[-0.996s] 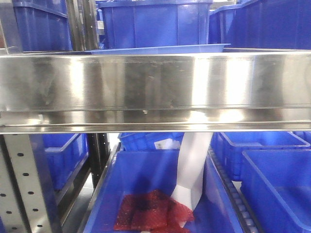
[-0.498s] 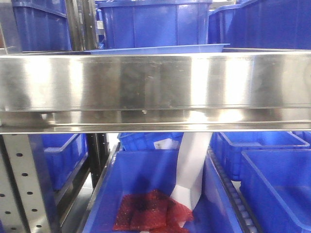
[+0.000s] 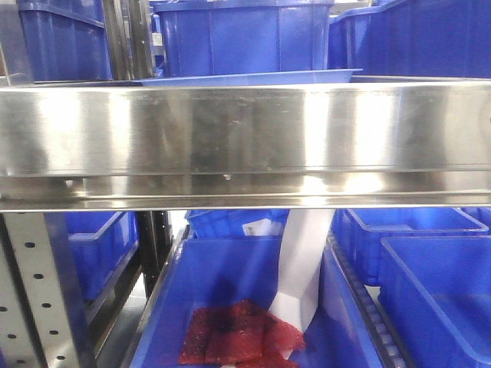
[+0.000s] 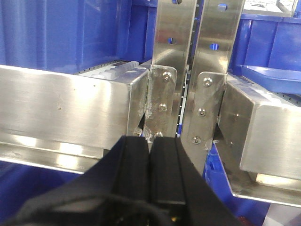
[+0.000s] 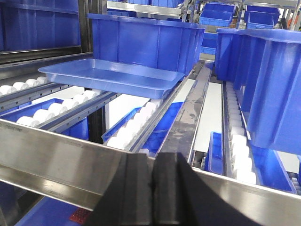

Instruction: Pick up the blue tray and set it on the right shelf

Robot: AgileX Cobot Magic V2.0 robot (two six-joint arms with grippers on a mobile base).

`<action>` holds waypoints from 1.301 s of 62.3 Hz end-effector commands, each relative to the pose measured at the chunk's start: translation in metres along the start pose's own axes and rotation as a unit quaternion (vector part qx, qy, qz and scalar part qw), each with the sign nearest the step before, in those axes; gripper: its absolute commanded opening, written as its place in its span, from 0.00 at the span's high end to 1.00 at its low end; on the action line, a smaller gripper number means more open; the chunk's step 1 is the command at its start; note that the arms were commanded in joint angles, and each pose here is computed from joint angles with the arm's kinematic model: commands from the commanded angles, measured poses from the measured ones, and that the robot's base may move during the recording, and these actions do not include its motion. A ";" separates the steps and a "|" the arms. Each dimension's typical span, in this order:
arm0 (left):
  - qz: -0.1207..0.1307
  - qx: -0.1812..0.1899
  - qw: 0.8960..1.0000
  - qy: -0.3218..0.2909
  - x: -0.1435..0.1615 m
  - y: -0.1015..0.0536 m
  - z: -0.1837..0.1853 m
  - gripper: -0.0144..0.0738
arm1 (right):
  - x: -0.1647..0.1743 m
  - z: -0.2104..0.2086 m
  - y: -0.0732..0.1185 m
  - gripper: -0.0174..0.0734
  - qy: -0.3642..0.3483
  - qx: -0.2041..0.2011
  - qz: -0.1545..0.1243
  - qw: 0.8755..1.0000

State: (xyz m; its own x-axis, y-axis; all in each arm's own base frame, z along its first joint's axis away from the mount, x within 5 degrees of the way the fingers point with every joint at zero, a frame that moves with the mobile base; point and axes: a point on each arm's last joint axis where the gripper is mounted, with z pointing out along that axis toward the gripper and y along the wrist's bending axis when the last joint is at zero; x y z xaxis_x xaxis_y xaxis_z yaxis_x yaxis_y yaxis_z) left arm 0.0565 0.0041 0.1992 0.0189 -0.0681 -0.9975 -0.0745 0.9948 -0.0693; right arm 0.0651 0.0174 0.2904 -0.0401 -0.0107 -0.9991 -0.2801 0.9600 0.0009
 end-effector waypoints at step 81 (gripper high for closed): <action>-0.004 -0.003 0.999 -0.036 0.002 0.001 0.000 0.89 | 0.076 -0.014 -0.017 0.75 -0.094 0.170 0.030 0.980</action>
State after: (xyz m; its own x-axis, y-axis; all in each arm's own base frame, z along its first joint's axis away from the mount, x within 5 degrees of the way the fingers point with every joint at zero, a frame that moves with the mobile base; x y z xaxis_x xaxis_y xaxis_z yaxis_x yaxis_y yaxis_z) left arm 0.0565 0.0041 0.1995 0.0218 -0.0678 -0.9975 -0.0745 0.9948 -0.0693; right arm 0.0569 -0.0033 0.1994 0.0227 0.0835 -0.9962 0.0575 0.9947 0.0847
